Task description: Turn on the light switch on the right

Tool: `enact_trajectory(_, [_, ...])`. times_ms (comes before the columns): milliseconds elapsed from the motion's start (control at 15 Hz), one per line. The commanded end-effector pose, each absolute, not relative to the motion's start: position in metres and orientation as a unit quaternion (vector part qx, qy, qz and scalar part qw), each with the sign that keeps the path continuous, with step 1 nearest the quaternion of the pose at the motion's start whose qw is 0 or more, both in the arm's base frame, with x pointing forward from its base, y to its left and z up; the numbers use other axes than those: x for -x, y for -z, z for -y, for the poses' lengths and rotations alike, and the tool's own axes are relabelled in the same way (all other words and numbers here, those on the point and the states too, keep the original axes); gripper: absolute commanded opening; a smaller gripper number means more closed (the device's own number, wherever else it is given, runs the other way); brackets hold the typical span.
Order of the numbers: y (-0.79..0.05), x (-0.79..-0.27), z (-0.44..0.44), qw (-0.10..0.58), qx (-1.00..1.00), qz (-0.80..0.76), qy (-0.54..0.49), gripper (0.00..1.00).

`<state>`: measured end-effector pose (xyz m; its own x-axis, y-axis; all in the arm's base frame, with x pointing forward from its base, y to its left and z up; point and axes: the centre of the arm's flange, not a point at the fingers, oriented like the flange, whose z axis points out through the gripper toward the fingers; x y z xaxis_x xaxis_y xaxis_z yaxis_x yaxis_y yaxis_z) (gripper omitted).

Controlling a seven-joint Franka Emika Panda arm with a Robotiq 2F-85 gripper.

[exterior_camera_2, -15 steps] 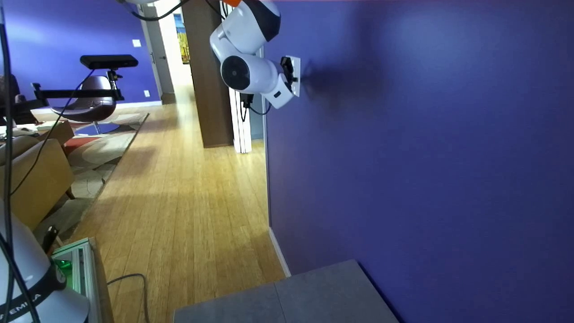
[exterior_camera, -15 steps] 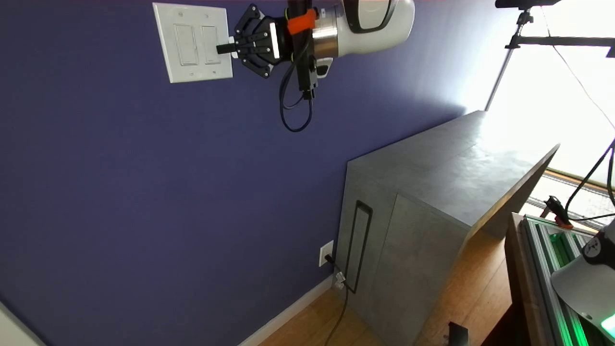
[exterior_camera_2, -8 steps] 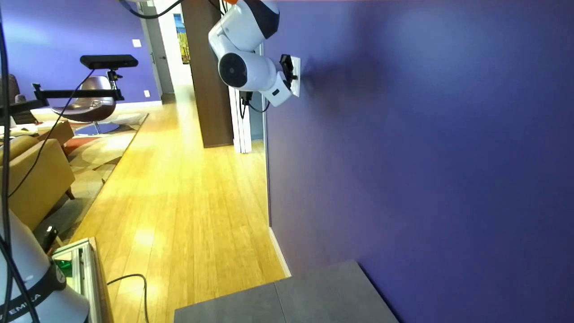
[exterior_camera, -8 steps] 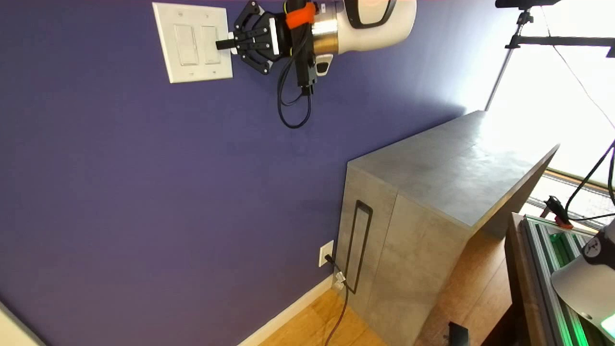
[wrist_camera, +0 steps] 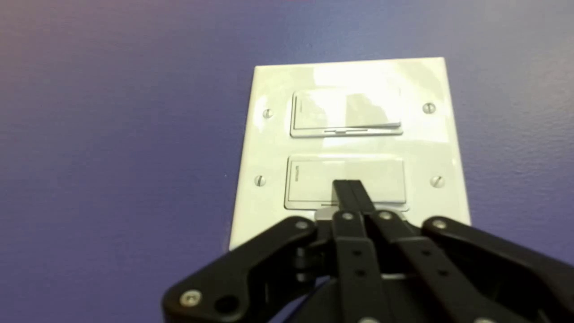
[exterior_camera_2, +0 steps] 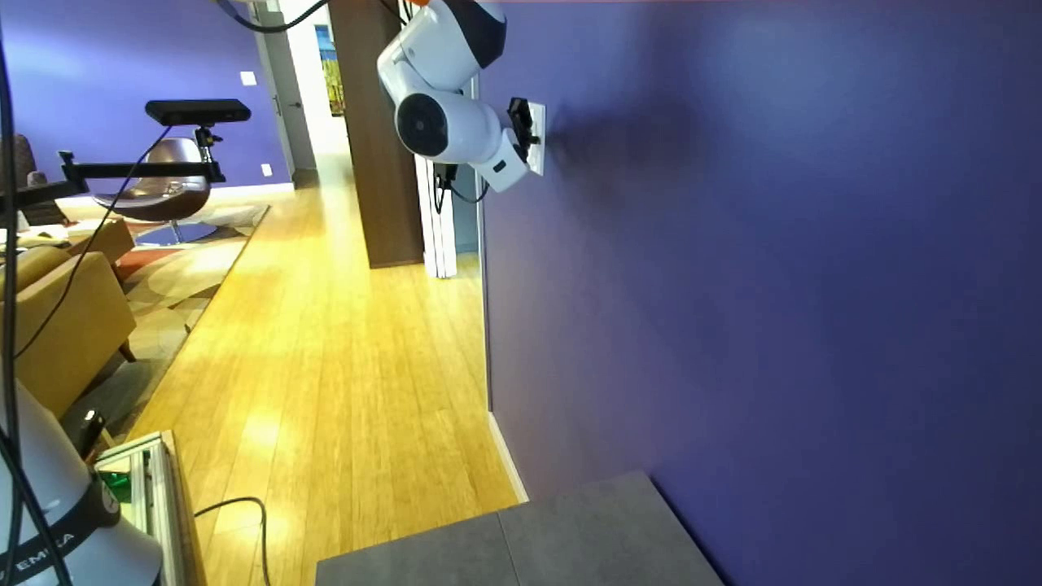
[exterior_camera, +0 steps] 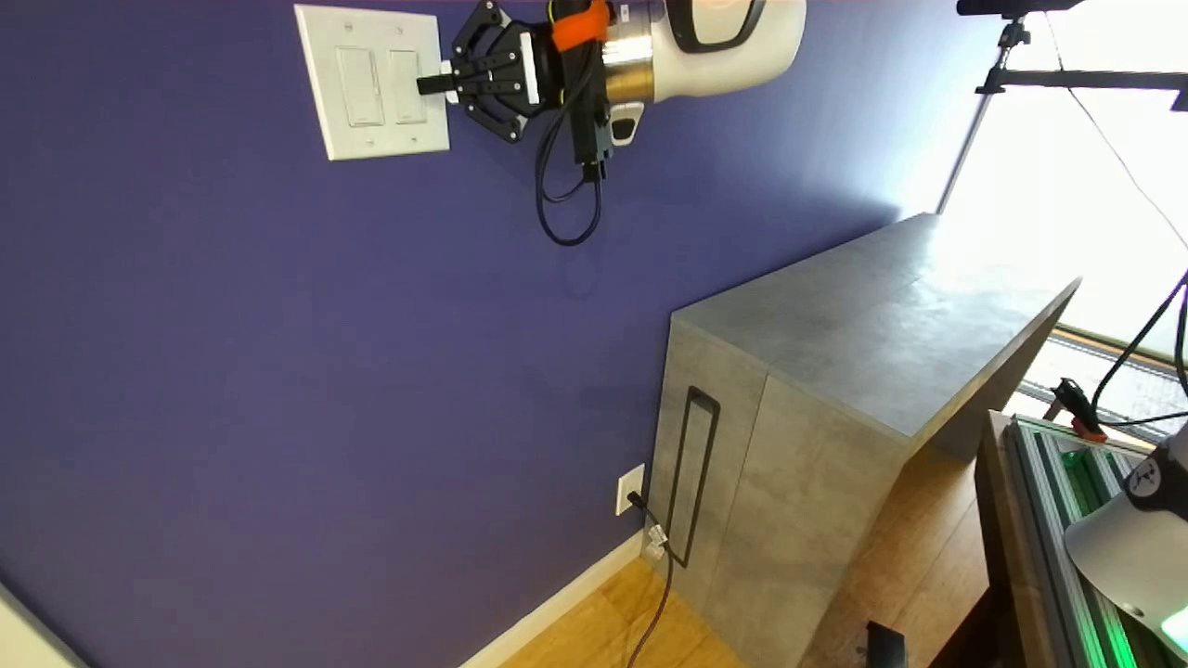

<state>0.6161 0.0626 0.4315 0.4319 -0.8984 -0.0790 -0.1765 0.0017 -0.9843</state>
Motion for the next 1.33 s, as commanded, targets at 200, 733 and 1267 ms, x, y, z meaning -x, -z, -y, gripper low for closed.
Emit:
enact_trajectory(200, [-0.473,-0.602,-0.048,0.5,0.699,-0.438,0.263,0.0])
enact_trajectory(733, [-0.52,-0.548,-0.07,0.368,0.829,-0.34,0.25,0.67])
enact_trajectory(1267, [-0.532,-0.523,-0.041,0.206,0.911,-0.24,0.264,1.0])
